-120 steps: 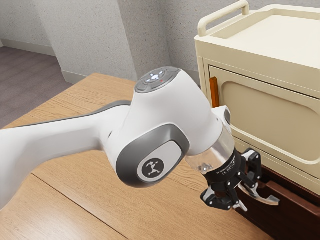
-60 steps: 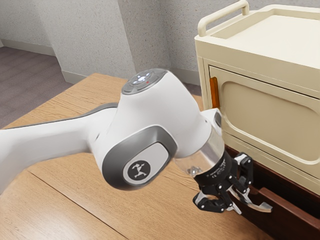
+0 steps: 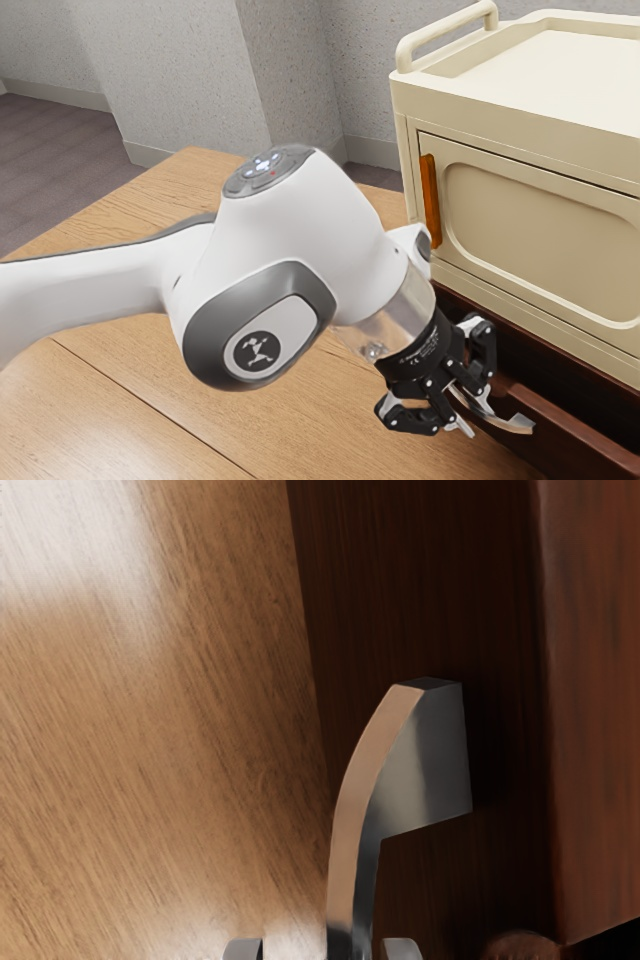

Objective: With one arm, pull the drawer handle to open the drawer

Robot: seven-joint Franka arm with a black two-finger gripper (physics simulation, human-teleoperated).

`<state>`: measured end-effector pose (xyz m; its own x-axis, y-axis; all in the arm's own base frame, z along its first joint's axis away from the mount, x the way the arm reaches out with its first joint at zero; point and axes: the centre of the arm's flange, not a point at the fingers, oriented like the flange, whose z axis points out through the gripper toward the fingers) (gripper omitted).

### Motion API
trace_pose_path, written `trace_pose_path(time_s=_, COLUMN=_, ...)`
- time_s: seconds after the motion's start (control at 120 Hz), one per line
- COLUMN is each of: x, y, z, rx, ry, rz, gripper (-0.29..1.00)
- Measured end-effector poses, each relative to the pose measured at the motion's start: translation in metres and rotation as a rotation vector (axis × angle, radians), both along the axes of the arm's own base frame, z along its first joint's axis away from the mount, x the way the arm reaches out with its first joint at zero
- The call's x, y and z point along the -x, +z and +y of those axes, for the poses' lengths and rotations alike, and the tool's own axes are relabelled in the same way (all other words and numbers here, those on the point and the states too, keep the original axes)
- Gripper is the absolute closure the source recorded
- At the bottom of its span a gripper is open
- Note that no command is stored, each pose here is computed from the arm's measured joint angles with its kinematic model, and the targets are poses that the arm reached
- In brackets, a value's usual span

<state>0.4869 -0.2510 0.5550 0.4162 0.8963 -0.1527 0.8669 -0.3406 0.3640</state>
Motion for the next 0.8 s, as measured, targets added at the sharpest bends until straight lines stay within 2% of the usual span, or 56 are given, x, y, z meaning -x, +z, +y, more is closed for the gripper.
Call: trace_pose_path(time_s=0.8, x=0.030, y=-0.008, z=0.011, rx=0.016, ry=0.001, rz=0.024, gripper=0.62)
